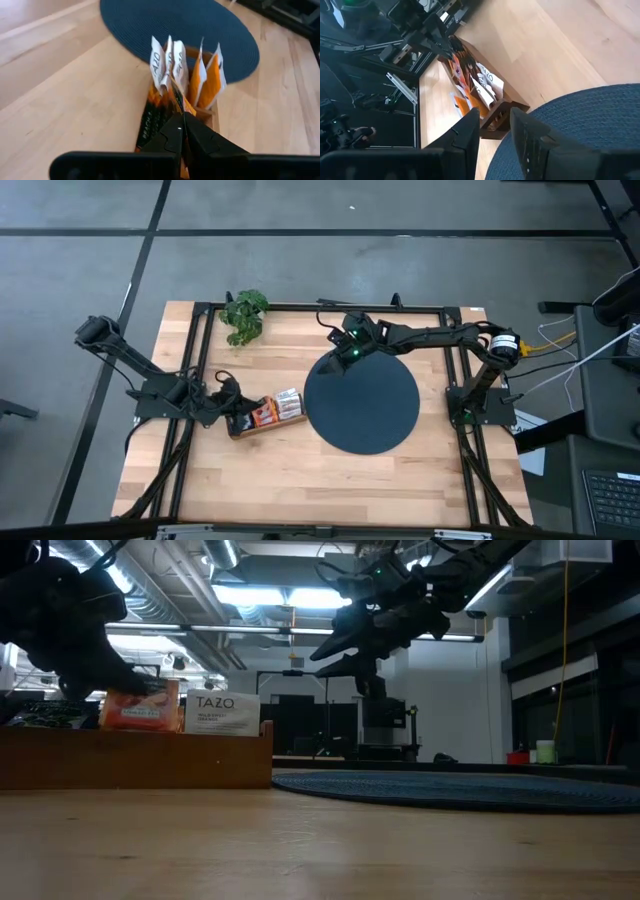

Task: Pick & Place Tea
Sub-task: Put the orange tea bag into the middle section of the wooden organizer, then return to Home Position

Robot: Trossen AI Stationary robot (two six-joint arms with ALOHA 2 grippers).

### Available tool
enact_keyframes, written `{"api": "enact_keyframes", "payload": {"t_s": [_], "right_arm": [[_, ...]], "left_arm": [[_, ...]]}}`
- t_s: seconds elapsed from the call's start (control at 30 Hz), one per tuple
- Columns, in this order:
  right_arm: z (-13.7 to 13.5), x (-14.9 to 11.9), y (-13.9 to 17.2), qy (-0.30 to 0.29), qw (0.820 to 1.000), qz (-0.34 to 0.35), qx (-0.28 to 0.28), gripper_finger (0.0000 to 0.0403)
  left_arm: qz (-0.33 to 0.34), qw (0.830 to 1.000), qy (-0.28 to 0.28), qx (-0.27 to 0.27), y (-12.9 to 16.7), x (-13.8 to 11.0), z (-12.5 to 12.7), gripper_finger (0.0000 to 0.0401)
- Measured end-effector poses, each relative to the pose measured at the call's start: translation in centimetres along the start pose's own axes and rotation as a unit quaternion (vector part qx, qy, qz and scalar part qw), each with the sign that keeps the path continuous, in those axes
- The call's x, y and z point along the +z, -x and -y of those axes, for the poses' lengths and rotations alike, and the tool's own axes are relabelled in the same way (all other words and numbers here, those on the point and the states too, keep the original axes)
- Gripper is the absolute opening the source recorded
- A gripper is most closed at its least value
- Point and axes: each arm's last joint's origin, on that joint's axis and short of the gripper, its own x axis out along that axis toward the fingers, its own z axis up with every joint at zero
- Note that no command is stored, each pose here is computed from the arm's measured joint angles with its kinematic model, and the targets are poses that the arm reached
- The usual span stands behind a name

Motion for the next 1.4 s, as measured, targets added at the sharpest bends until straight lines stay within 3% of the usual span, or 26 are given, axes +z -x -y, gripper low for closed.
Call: {"api": "enact_keyframes", "payload": {"t_s": [0.6, 1.07, 1.4], "right_arm": [[0.0, 0.0, 0.0, 0.003, 1.000, 0.000, 0.002, 0.0112], [0.0, 0.0, 0.0, 0.001, 1.000, 0.000, 0.002, 0.0112], [-0.6, 0.7, 0.0, 0.041, 0.998, 0.032, 0.025, 0.0112]], "left_arm": [[-0.036, 0.999, -0.031, -0.009, -1.6, -1.2, 0.8, 0.0007], [-0.048, 0.999, -0.012, -0.022, -1.6, -1.2, 0.9, 0.0085], [-0.020, 0.998, 0.009, -0.052, -0.8, 0.3, 1.8, 0.0092]]}}
